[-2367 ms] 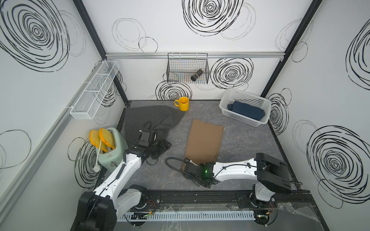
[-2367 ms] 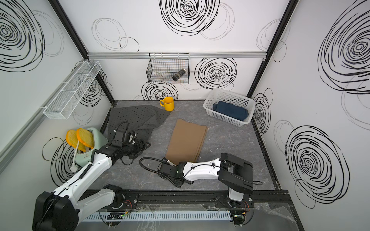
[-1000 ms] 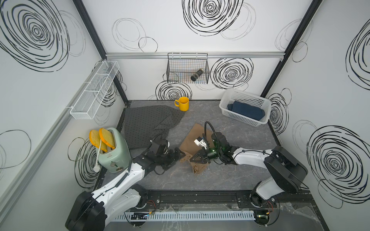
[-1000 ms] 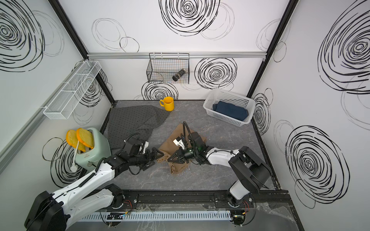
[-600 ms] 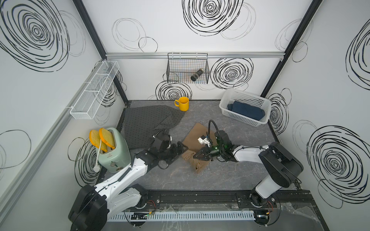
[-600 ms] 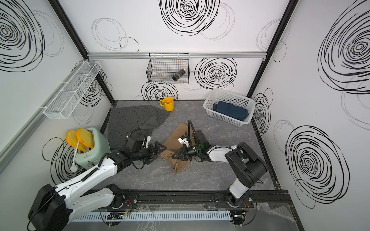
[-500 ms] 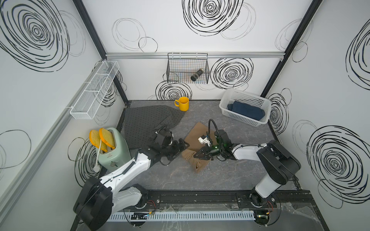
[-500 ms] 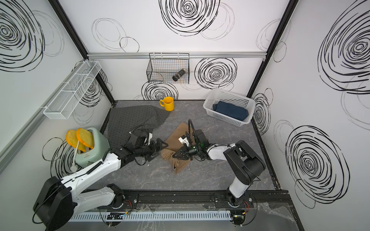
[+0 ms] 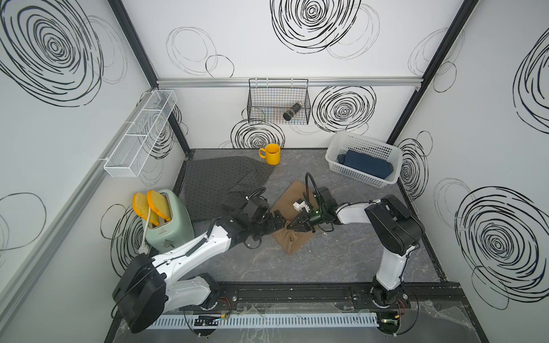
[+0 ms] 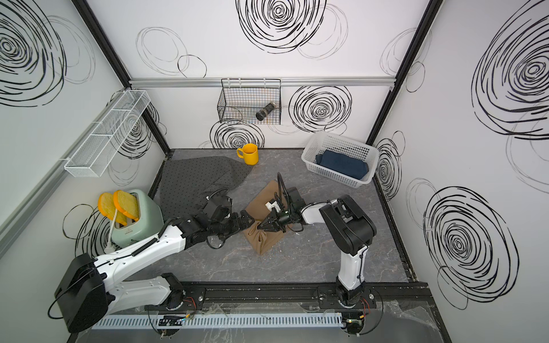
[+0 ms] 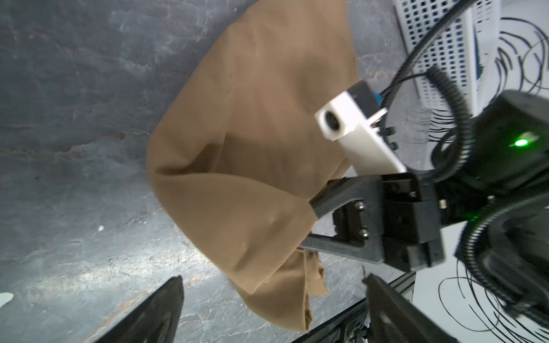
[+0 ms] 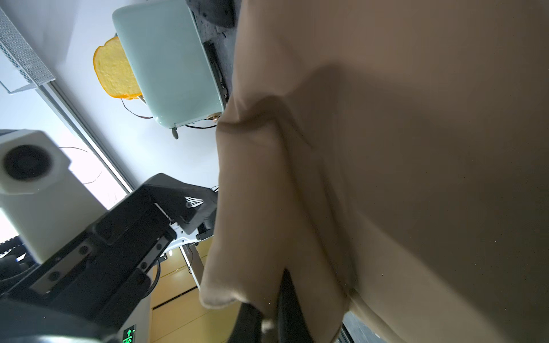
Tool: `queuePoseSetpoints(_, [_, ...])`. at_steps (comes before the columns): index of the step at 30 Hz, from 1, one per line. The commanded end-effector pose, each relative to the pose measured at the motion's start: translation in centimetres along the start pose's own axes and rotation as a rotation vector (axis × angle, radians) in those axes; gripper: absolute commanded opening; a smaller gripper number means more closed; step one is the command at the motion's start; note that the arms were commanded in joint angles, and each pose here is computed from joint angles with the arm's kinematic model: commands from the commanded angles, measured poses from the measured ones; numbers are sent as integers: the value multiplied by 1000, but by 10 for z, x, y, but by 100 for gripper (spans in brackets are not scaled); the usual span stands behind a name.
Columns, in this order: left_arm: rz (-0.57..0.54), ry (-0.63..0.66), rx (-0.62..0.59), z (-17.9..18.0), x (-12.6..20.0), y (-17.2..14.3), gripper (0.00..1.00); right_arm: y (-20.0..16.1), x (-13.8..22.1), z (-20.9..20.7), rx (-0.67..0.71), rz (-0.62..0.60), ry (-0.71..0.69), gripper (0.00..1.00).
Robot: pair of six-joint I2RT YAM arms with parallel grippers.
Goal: Roll up the skirts
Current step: Roll the skirt at the center of the board.
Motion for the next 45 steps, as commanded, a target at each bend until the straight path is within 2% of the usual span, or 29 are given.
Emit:
queuePoseSetpoints(1, [18, -18, -129, -6, -10, 1, 90, 6, 6, -10, -6, -5, -49, 0])
queuePoseSetpoints(3, [-5, 127, -300, -5, -7, 7, 82, 4, 7, -12, 10, 9, -52, 0])
queuePoseSetpoints(5, [4, 200, -503, -7, -8, 4, 82, 2, 8, -12, 28, 26, -48, 0])
queuePoseSetpoints(7, [43, 244, -658, -8, -12, 0, 81, 1, 8, -15, 37, 29, -57, 0])
queuePoseSetpoints(10, [31, 350, -891, -13, -14, -2, 81, 1, 8, -17, 44, 45, -55, 0])
queuePoseSetpoints(12, [1, 350, -978, -18, -18, -7, 82, 3, 10, -18, 51, 42, -55, 0])
queuePoseSetpoints(15, [-32, 249, -1099, -22, -23, -20, 80, 5, 14, -21, 50, 32, -66, 0])
queuePoseSetpoints(19, [-141, 199, -1318, -28, -5, -35, 85, 6, 17, -27, 50, 23, -101, 0])
queuePoseSetpoints(22, [-209, 289, -1532, -30, -3, -40, 86, 7, 17, -32, 50, 33, -106, 0])
queuePoseSetpoints(24, [-186, 282, -1620, -29, -11, -49, 85, 8, 17, -33, 50, 34, -105, 0])
queuePoseSetpoints(26, [-169, 373, -1718, -22, -24, -54, 82, 9, 17, -32, 51, 37, -99, 0])
queuePoseSetpoints(29, [-171, 395, -1792, -14, -33, -55, 79, 8, 19, -30, 59, 38, -100, 0])
queuePoseSetpoints(31, [-228, 376, -1838, -14, -29, -54, 78, 7, 21, -28, 62, 37, -95, 0])
queuePoseSetpoints(34, [-262, 353, -1821, -12, -23, -36, 78, 7, 21, -26, 72, 37, -88, 0])
queuePoseSetpoints(37, [-284, 316, -1835, -15, -25, -33, 79, 7, 22, -26, 76, 33, -88, 0])
queuePoseSetpoints(45, [-250, 326, -1909, -20, -49, -31, 76, 8, 22, -26, 82, 28, -93, 0])
Point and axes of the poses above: each gripper's point midway between its finger pads, its own x axis back along the fingers, its own z axis along the line the jaws close on, y = z × x, the point moved 6 cm from there along x, back along the fingers, and after that the axes turned 10 degrees about -x, right-handed, at the moved point
